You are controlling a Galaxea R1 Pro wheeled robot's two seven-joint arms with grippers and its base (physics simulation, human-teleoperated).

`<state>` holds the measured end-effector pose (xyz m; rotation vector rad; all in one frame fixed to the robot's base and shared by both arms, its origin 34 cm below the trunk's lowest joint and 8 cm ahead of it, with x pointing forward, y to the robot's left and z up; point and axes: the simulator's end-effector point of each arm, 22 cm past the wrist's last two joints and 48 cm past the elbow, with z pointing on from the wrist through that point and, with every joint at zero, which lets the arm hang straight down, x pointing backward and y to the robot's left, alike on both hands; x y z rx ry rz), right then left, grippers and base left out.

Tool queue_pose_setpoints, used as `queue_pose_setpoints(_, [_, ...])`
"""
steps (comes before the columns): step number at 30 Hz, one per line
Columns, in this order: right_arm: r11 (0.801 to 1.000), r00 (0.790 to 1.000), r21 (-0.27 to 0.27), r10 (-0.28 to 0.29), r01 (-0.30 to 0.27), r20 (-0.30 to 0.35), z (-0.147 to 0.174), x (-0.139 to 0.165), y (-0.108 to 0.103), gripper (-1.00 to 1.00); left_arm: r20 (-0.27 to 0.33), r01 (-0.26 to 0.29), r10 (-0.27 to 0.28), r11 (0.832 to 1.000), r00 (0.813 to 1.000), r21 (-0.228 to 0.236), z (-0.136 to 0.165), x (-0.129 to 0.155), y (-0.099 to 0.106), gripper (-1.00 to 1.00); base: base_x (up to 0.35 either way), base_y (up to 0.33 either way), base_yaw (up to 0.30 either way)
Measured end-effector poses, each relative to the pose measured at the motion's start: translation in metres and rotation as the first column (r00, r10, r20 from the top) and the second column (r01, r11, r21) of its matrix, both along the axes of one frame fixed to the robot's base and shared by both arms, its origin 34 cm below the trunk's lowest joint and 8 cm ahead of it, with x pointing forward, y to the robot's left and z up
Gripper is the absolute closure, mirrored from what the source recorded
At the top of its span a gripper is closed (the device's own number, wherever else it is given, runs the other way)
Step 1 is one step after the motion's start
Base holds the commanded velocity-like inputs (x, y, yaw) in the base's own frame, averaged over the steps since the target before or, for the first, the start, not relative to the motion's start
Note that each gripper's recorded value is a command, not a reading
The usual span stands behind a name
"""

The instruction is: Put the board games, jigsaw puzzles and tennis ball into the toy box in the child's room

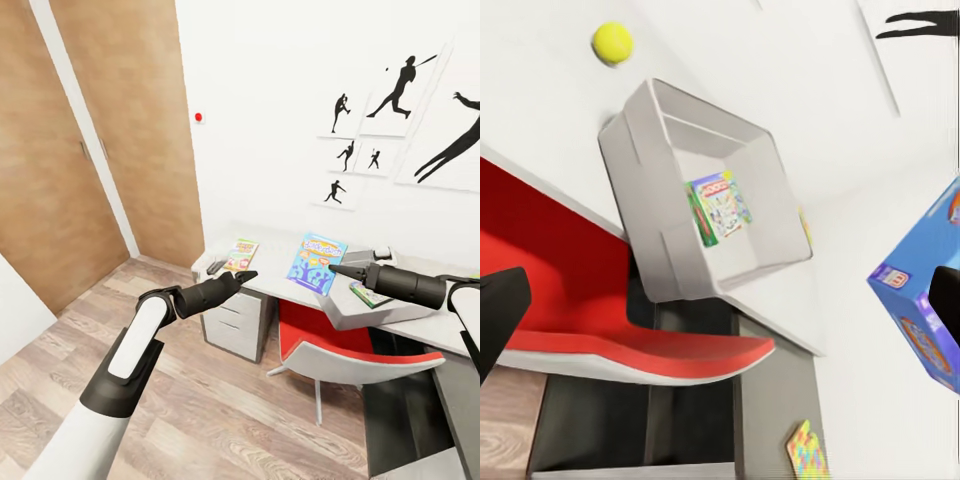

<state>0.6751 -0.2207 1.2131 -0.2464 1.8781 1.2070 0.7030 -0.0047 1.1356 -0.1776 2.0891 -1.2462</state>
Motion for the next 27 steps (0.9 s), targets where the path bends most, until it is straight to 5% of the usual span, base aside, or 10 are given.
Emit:
queue_pose_setpoints(13, [1.0,1.0,-0.003,-0.003,0.003,0.001,0.0005,-0.0001,-0.0016,1.0,0.002,-0.001,0.001,1.0,1.0,0.0,0.0006,0.0001,0.0011,-1.0,0.069,0.0,-0.265])
queue_pose_setpoints(27, [1.0,1.0,-0.01,-0.005,0.005,-0.004,-0.0022,-0.0012,-0.0038,1.0,0.002,-0.004,0.004,1.0,1.0,0.003,-0.0005,0.0007,0.0036,-1.0,0.311,0.0,-0.038])
